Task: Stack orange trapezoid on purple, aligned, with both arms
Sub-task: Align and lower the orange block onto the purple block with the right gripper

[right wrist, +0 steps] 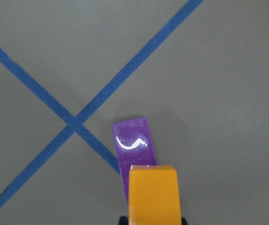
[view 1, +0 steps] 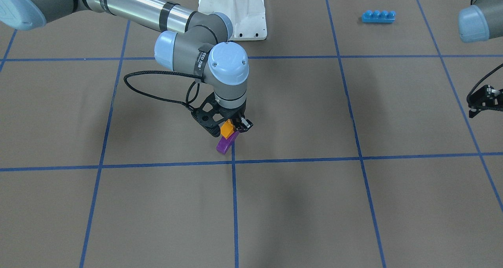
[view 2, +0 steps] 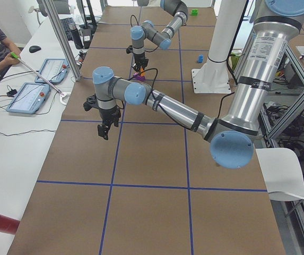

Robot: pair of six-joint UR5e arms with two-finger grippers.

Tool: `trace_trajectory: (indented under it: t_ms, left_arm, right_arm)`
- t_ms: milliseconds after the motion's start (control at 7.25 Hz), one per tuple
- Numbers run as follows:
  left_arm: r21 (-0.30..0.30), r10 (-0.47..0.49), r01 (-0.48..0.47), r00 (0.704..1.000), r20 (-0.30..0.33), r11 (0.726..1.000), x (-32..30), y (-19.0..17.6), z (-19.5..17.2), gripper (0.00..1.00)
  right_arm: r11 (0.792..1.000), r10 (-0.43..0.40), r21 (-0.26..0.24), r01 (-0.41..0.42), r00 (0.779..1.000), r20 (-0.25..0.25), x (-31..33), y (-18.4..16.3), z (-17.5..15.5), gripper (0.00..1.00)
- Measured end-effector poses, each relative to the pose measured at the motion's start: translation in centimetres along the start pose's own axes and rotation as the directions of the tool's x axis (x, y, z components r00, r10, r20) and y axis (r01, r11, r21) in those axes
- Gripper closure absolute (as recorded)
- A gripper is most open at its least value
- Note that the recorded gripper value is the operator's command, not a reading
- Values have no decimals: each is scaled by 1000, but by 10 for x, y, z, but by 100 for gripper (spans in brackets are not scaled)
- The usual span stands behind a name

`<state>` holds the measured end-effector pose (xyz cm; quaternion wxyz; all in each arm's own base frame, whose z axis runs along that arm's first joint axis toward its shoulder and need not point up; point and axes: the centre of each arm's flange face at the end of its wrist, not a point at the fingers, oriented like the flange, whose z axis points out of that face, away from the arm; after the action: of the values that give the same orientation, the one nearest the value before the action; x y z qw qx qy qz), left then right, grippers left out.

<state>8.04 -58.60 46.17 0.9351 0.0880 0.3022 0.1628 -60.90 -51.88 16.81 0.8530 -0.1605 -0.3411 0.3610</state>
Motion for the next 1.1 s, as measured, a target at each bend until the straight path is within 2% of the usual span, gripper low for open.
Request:
trace_trajectory:
  t_ms: [966, 1103]
  left_arm:
    - [-2, -7, 7, 1000, 0, 1000, 0, 0, 1, 0]
    - [-2, -8, 8, 1000, 0, 1000, 0, 0, 1, 0]
  right_arm:
    - [1000, -19, 22, 19, 1000, -4, 5, 8, 13, 100]
    - [999, -21, 24, 21, 1000, -5, 5, 8, 14, 58]
